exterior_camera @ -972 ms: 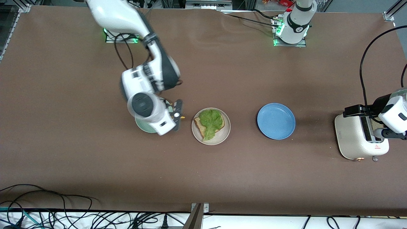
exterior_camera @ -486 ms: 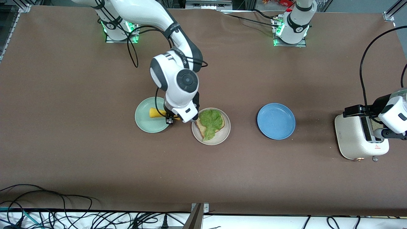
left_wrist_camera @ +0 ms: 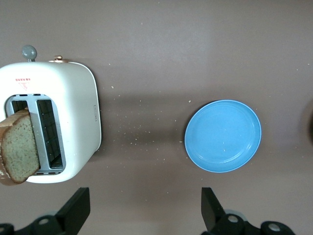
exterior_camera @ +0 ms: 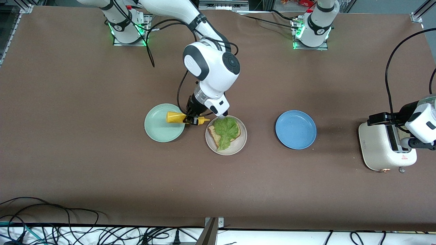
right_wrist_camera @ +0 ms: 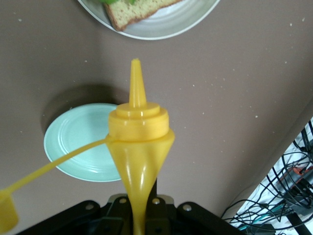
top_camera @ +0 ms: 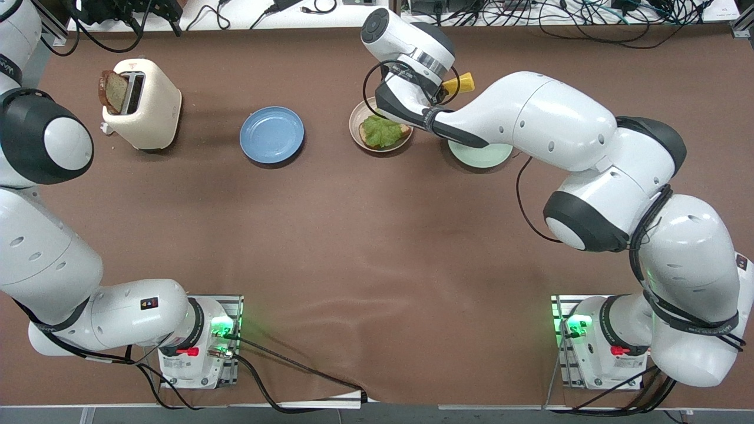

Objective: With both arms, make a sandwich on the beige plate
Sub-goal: 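Tilt the mustard nozzle down over the bread with the right gripper, then carry the mustard bottle back beside the mint-green plate with the right gripper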

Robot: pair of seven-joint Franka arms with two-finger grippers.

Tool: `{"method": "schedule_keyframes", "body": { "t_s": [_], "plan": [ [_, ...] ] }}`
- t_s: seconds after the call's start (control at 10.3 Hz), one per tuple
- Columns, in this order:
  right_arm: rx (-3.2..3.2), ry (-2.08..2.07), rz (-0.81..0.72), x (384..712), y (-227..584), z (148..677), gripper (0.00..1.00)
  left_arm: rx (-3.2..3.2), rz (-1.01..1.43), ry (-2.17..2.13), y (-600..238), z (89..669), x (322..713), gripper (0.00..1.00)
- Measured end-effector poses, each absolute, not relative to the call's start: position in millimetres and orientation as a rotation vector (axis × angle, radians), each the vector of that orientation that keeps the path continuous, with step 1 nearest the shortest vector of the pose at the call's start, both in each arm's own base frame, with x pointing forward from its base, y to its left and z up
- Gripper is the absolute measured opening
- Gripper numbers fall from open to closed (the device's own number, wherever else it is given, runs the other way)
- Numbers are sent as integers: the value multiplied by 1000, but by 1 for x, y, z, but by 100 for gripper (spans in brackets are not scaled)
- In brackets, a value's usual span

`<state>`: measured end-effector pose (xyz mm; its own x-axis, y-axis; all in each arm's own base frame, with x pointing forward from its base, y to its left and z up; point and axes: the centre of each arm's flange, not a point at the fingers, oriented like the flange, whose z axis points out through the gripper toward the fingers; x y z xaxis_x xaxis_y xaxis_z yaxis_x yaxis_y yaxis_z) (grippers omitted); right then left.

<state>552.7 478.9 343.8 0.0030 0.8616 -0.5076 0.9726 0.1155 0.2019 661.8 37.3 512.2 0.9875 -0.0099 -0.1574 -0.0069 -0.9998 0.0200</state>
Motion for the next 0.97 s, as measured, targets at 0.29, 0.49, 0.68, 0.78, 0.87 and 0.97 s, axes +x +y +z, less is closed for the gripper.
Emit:
{"method": "schedule_keyframes", "body": {
  "t_s": [0.29,0.49,0.68,0.78,0.87,0.97],
  "plan": [
    [1972,1880,-298,580,443,345,8,3112,-247,-13,37,512,662,100],
    [2237,1875,-286,610,399,354,8,3112,-247,-13,37,512,662,100],
    [2526,1857,-244,640,348,360,8,3112,-248,-13,37,512,662,100],
    [2646,1841,-227,652,326,358,8,3112,-248,-13,37,512,662,100],
    [2771,1833,-207,663,301,353,8,3112,-248,-13,38,512,662,100],
    [2881,1841,-169,674,276,348,8,3112,-249,-13,38,512,662,100]
  ]
}}
